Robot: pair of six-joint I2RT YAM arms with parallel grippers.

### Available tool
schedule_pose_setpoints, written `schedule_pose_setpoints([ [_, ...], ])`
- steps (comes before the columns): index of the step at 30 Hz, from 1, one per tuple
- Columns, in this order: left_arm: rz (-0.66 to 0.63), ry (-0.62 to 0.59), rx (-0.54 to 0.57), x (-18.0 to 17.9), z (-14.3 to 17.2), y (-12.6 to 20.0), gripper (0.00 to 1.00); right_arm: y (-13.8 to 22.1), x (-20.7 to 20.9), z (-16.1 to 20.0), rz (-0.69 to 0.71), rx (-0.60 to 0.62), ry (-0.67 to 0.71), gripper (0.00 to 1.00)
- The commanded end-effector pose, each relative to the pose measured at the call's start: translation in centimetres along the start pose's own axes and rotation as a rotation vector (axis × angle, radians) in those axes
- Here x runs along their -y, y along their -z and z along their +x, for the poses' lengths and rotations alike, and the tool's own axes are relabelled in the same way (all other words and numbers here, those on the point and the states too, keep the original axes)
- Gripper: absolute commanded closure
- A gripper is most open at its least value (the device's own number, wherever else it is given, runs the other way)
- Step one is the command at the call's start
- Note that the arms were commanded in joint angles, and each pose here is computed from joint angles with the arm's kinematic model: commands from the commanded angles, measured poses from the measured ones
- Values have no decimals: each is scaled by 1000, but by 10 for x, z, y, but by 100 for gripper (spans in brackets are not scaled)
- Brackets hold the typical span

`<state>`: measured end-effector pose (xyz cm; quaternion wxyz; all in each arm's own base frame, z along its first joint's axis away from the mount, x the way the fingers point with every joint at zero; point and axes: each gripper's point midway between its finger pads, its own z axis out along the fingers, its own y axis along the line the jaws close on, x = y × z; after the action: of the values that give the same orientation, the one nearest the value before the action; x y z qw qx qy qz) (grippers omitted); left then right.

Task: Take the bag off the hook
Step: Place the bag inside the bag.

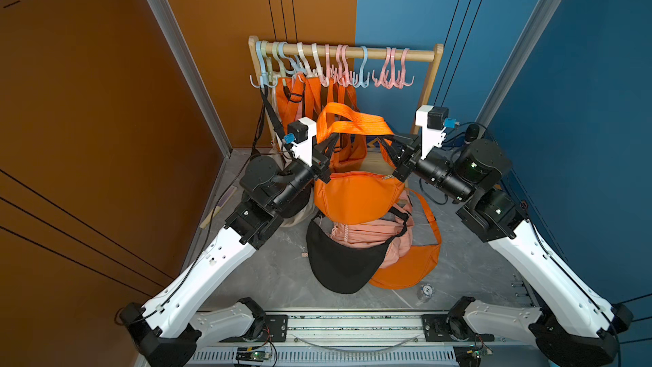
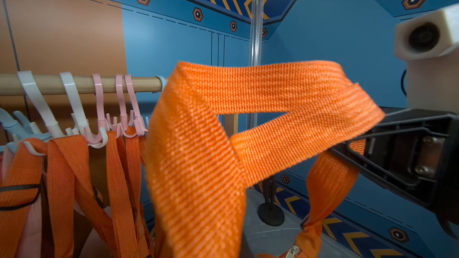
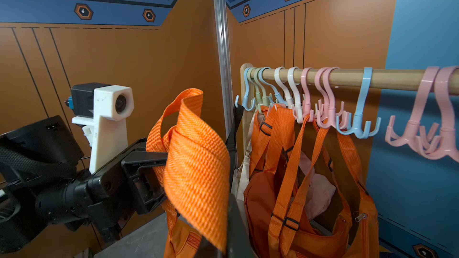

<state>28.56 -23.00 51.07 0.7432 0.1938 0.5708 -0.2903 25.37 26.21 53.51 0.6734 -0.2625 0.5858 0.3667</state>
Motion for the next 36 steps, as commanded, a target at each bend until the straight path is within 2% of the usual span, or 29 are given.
schedule_pose_setpoints([
  [1, -147, -11, -7, -23, 9, 31, 100, 11, -13, 17, -1, -46, 45, 100],
  [4, -227, -9, -13, -36, 17, 61, 100, 19, -26, 28, -25, -71, 50, 100],
  [5, -249, -13, -44, -39, 30, 71, 100, 22, -29, 30, -31, -75, 50, 100],
  [12, -339, -42, -141, -54, 55, 130, 100, 43, -45, 49, -49, -101, 46, 100],
  [16, -420, -111, -268, -68, 80, 158, 100, 59, -46, 61, -27, -102, 33, 100],
  [21, -484, -121, -329, -78, 100, 181, 100, 68, -36, 81, 27, -135, 25, 100],
  [24, -511, -94, -378, -82, 120, 180, 100, 65, -24, 101, 84, -180, 34, 100],
  [28, -498, -22, -432, -81, 151, 162, 100, 58, -4, 125, 170, -233, 27, 100],
  [36, -486, 94, -440, -86, 192, 113, 100, 46, 36, 167, 294, -307, -19, 100],
])
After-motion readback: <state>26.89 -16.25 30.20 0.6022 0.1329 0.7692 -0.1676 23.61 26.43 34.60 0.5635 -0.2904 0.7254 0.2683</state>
